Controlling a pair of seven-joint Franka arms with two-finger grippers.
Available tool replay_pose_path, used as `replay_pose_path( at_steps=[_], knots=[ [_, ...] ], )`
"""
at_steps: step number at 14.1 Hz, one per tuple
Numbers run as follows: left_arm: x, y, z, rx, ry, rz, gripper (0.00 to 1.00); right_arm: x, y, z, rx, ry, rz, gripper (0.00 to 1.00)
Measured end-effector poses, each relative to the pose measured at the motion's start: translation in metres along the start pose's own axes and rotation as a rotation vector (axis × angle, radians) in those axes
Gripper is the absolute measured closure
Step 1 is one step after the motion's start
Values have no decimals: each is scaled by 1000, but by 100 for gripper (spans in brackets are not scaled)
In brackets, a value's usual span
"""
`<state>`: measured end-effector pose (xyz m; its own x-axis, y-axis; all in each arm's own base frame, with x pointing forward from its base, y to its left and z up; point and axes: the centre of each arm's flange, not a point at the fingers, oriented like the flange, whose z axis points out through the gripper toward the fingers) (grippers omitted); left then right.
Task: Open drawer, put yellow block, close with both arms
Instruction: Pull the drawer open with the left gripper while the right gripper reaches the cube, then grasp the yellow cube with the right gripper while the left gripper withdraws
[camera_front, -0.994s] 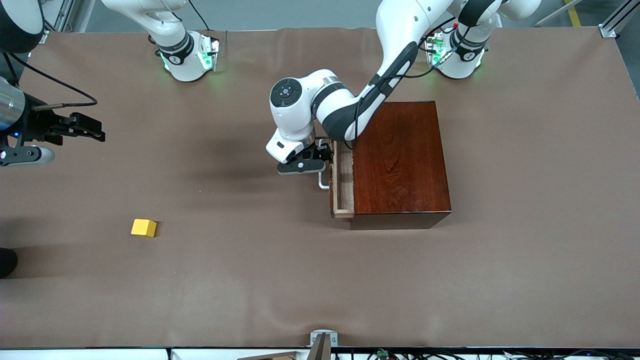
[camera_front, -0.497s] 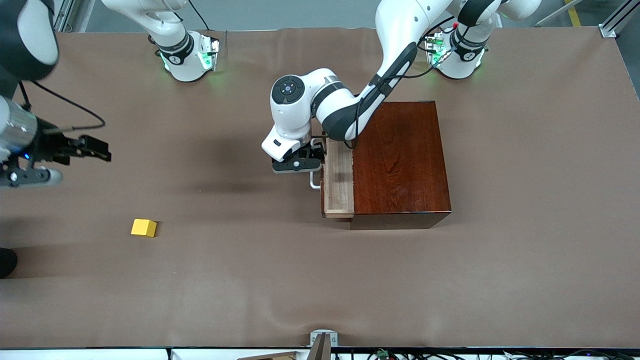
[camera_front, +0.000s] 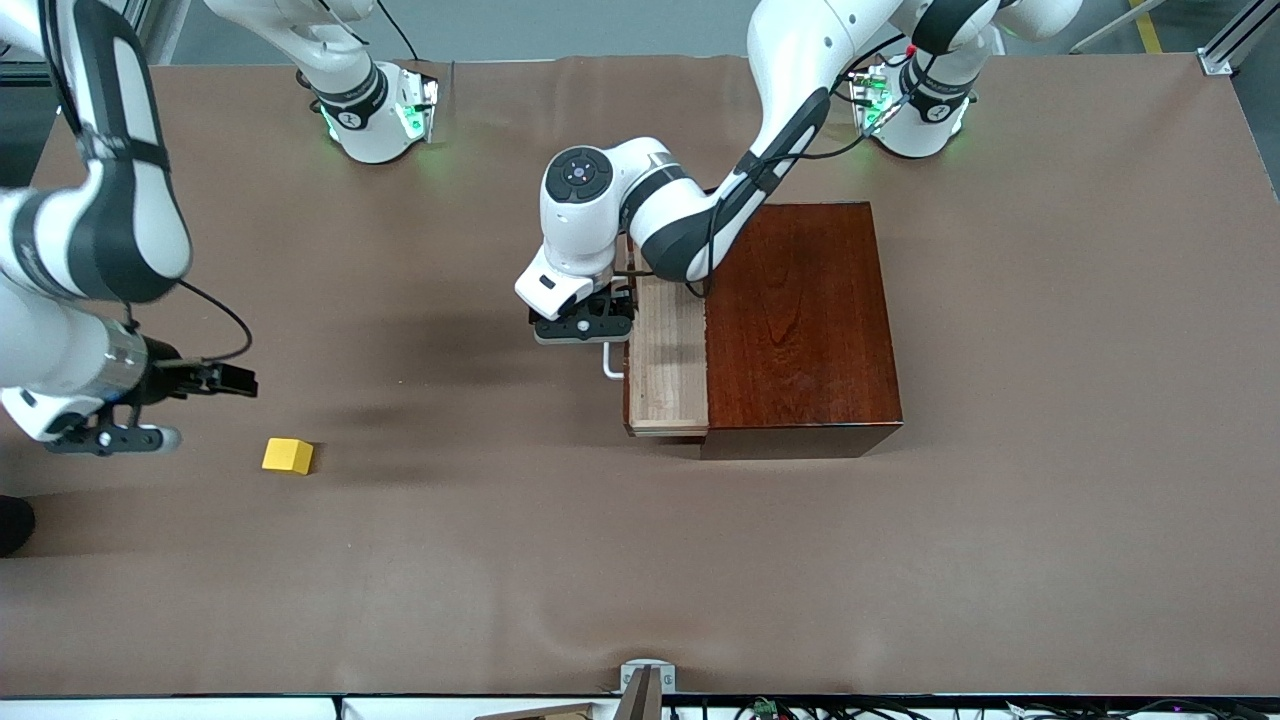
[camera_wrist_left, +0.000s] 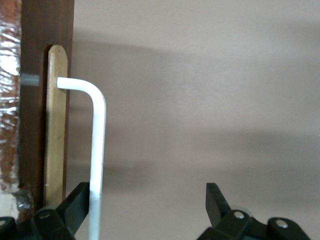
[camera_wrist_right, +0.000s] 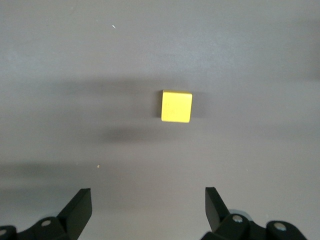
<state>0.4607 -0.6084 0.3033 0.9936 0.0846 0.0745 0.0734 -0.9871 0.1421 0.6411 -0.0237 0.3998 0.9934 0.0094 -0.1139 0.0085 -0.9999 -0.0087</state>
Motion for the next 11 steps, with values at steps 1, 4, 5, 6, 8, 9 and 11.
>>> replay_pose_path(
  at_steps=[1,4,5,6,8,9,11],
  knots=[
    [-2,3,0,-11,4,3,0,6,-1,12,-1,9,-2,0],
    [-4,8,-2,-45,13,3,0,19,-1,39,-3,27,-3,0],
    [-4,9,-3,-53,12,-1,0,22,-1,47,-4,28,-3,0],
    [-3,10,-5,-61,10,-6,0,25,-1,54,-4,30,-3,0],
    [0,12,-12,-79,10,-18,0,30,0,68,-5,39,-3,0],
    [4,13,-18,-88,15,-25,0,34,0,76,-6,47,-2,0],
    [14,11,-33,-90,24,-50,0,41,1,97,-8,59,-3,0]
  ],
)
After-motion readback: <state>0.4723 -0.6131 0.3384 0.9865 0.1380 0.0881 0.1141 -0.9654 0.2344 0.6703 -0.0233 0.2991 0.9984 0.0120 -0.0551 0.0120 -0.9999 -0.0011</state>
